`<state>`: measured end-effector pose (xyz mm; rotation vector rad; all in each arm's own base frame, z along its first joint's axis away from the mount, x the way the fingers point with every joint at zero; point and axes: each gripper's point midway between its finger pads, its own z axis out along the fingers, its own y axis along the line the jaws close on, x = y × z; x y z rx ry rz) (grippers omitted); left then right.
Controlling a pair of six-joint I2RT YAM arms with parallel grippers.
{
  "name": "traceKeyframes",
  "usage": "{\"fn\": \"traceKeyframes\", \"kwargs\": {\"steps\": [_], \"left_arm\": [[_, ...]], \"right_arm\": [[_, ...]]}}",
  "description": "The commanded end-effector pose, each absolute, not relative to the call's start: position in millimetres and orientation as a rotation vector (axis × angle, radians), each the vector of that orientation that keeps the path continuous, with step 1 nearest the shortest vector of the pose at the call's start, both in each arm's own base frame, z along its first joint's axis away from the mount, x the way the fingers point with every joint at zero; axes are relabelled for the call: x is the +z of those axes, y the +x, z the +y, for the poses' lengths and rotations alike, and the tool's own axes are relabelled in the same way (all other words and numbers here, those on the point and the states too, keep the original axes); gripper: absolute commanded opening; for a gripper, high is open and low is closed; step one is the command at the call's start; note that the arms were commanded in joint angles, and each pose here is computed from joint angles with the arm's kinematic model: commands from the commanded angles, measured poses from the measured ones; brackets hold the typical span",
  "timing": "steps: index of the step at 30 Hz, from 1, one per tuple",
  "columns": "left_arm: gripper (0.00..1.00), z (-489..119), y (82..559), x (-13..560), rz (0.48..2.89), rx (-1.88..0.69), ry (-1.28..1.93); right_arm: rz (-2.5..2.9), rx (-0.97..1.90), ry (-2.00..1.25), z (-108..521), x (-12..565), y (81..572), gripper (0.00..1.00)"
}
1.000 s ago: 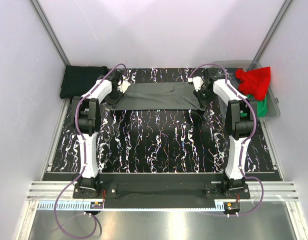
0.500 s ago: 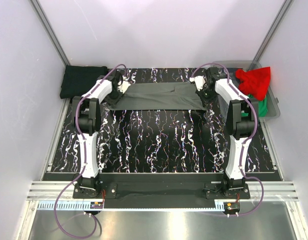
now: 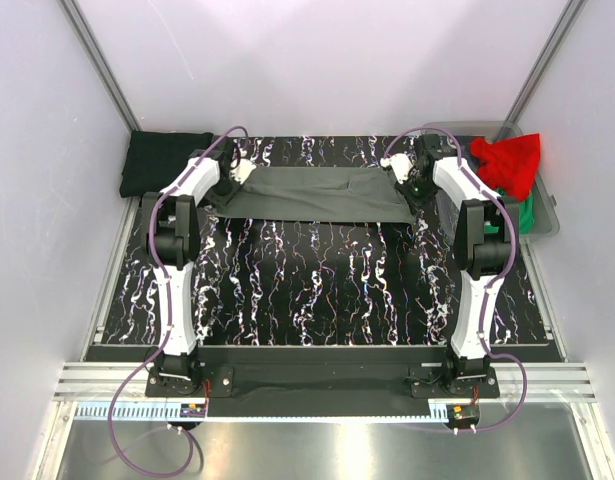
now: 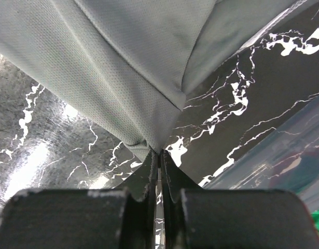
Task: Fold and stack the t-shirts
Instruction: Fold the tshirt
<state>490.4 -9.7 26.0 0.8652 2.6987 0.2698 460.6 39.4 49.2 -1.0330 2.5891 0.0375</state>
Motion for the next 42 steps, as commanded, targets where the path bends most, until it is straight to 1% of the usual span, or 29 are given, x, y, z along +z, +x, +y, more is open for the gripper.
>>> {"fn": "traceKeyframes", "kwargs": {"steps": [1,3,7,8,10,12,13,15,19,24,29,36,42], "left_arm": [[0.31,2,507,43,2.645,0.34,0.841],[0.31,2,507,45,2.642,0.339,0.842],[0.31,0,508,53,2.623,0.33,0.837],[0.31,-2,508,55,2.619,0.318,0.836],[0.33,-8,509,68,2.585,0.278,0.838],[0.35,-14,508,88,2.542,0.253,0.836],[0.36,-15,507,95,2.525,0.248,0.843],[0.38,-17,503,110,2.491,0.243,0.849],[0.39,-17,494,114,2.48,0.246,0.899],[0.4,-13,477,88,2.525,0.245,1.005],[0.48,-14,476,76,2.506,0.232,1.136],[0.49,-30,480,66,2.473,0.208,1.236],[0.5,-53,472,47,2.482,0.169,1.347]], "right_arm": [[2.497,-0.039,-1.05,33,92,470,0.08],[2.492,-0.043,-1.052,34,93,471,0.08],[2.486,-0.046,-1.051,34,97,470,0.12],[2.474,-0.038,-1.045,36,102,470,0.2],[2.46,-0.027,-1.035,38,108,470,0.25],[2.434,-0.033,-1.017,39,122,472,0.32],[2.424,-0.04,-1.013,38,126,472,0.33],[2.404,-0.05,-1.004,38,138,470,0.35],[2.412,-0.001,-1.011,43,138,458,0.36],[2.45,0.131,-0.951,58,128,450,0.36],[2.475,0.253,-0.897,73,130,451,0.36],[2.472,0.314,-0.865,82,134,451,0.36],[2.475,0.323,-0.866,84,133,449,0.36]]}}
